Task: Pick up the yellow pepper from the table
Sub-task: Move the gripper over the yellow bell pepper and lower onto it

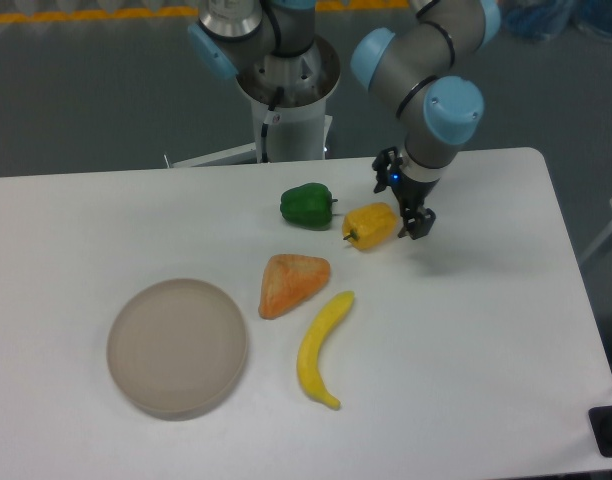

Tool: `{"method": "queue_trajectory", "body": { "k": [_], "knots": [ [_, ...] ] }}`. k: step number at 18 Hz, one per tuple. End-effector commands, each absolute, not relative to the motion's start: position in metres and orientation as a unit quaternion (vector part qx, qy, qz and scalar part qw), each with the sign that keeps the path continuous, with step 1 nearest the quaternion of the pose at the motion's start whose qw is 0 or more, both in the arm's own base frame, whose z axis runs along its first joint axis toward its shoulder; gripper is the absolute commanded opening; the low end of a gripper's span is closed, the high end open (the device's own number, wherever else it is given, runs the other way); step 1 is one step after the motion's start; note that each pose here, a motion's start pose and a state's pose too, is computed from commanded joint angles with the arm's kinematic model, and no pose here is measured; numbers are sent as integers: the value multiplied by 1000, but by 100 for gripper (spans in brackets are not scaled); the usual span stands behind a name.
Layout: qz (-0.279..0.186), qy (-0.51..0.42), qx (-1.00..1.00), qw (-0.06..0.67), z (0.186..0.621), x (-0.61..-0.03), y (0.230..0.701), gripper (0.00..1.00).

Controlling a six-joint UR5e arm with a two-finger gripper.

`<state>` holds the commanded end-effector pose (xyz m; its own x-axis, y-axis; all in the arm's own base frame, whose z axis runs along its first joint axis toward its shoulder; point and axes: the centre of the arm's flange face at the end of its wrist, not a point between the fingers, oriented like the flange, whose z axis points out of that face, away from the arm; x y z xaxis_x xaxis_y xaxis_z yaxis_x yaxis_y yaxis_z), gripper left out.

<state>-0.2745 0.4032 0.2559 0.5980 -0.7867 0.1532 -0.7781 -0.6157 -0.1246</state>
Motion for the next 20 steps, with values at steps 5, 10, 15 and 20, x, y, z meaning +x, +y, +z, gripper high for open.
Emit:
{"method": "queue_trajectory", "body": {
  "k": [5,10,15,20],
  "knots": [
    [-96,427,-899,25,244,-268,409,100],
    [-88,429,-899,28,245,-274,419,42],
    [-40,434,-900,3,304,-305,436,36],
    [-13,434,-901,4,369,-338,467,30]
  ]
}}
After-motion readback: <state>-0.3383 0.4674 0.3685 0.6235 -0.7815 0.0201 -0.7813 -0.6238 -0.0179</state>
